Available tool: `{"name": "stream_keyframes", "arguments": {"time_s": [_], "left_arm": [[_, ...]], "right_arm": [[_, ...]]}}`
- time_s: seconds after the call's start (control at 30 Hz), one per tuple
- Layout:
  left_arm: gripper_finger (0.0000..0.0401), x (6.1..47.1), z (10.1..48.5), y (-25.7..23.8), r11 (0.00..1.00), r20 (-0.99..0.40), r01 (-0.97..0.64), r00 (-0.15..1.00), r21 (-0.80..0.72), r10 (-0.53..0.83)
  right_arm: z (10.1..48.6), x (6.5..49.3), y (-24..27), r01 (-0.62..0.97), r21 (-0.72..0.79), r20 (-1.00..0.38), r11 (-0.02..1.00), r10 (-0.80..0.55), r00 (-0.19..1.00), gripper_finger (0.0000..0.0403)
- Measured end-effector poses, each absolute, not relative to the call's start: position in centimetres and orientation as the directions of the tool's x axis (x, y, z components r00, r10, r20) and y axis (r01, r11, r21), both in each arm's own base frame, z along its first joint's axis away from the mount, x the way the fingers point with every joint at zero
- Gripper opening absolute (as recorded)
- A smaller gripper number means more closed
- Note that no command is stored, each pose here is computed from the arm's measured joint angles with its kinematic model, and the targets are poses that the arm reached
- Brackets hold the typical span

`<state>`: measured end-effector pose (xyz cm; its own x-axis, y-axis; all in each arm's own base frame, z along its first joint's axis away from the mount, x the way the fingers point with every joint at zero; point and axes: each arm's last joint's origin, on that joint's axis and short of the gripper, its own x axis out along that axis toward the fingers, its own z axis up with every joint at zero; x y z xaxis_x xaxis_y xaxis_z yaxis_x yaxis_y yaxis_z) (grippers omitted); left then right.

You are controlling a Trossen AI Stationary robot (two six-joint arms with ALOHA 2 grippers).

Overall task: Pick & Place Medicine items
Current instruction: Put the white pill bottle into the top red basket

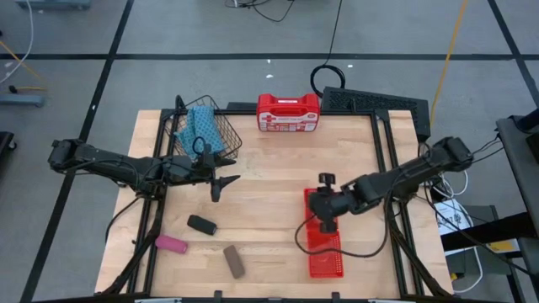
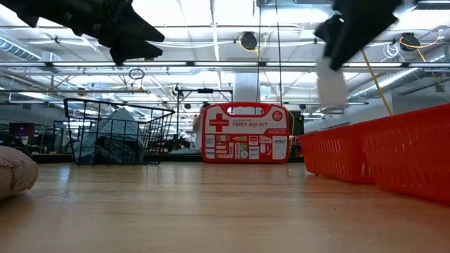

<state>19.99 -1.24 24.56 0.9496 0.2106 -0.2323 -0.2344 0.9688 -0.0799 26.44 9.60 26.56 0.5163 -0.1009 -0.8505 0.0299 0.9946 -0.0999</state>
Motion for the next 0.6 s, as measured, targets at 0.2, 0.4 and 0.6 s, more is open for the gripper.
{"name": "stream_keyframes", "arguments": {"time_s": [0.2,0.4,0.6], "left_arm": [[0.0266,20.0,24.6,-1.2,0.969,-0.232,-0.234,0.950,-0.080,0.210],[0.0259,20.0,24.6,-1.2,0.969,-0.232,-0.234,0.950,-0.080,0.211],[0.0249,20.0,24.6,-1.2,0.969,-0.232,-0.234,0.950,-0.080,0.210]], "right_arm": [[23.9,24.3,10.1,0.029,-0.085,-0.866,0.996,-0.088,0.493,0.0127],[21.1,23.3,10.3,-0.006,-0.074,-0.852,0.997,-0.060,0.520,0.0128],[19.0,22.7,10.1,-0.002,-0.067,-0.848,0.998,-0.056,0.527,0.0128]]}}
